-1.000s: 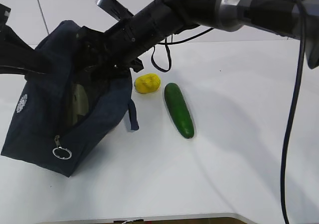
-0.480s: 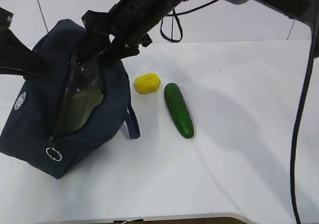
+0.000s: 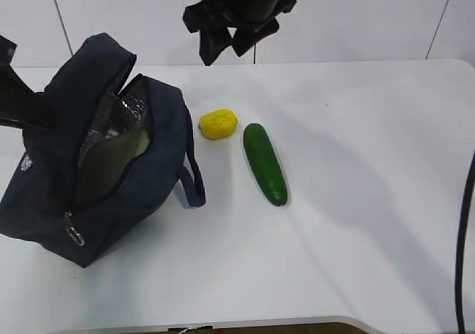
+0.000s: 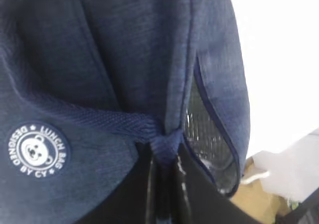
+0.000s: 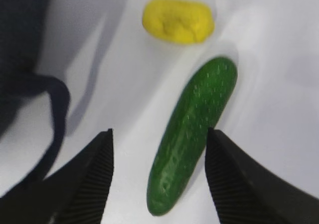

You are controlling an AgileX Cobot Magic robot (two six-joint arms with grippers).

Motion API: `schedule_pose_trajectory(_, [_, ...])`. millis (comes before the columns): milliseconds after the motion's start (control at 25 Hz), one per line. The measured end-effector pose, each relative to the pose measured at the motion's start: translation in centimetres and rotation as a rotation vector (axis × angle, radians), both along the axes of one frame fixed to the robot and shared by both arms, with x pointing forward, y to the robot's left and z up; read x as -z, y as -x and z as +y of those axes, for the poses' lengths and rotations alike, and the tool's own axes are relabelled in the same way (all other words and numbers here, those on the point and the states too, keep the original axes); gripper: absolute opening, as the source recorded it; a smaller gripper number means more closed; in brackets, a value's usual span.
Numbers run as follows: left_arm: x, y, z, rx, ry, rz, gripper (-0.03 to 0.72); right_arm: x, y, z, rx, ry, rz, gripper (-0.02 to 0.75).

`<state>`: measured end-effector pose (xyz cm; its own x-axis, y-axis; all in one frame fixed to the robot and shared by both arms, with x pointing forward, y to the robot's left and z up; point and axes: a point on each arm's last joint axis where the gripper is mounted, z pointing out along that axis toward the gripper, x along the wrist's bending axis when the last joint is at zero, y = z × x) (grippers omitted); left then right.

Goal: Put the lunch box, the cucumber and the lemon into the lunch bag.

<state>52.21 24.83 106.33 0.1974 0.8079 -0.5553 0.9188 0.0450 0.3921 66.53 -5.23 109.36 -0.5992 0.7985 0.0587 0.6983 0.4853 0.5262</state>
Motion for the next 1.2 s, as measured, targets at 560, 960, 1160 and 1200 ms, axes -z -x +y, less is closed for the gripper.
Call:
schedule_pose_trajectory(560, [0.2,0.4,0.1,0.035,-0.029,0.031,0.000,5.5,1.3,-2.0,0.069,0.186,0.170,0.465])
schedule_pose_trajectory(960, [0.3,0.4,0.1,0.037,-0.033,0.032,0.000,7.6,-0.2,-3.4,0.197,0.200,0.218,0.548])
schedule_pose_trajectory(1160, [0.3,0.4,0.1,0.037,-0.033,0.032,0.000,9.2,-0.6,-3.4,0.240,0.210,0.253,0.562])
schedule_pose_trajectory(1200, [0.3,0.4,0.1,0.037,-0.033,0.032,0.000,9.6,-0.6,-3.3,0.246,0.212,0.261,0.563])
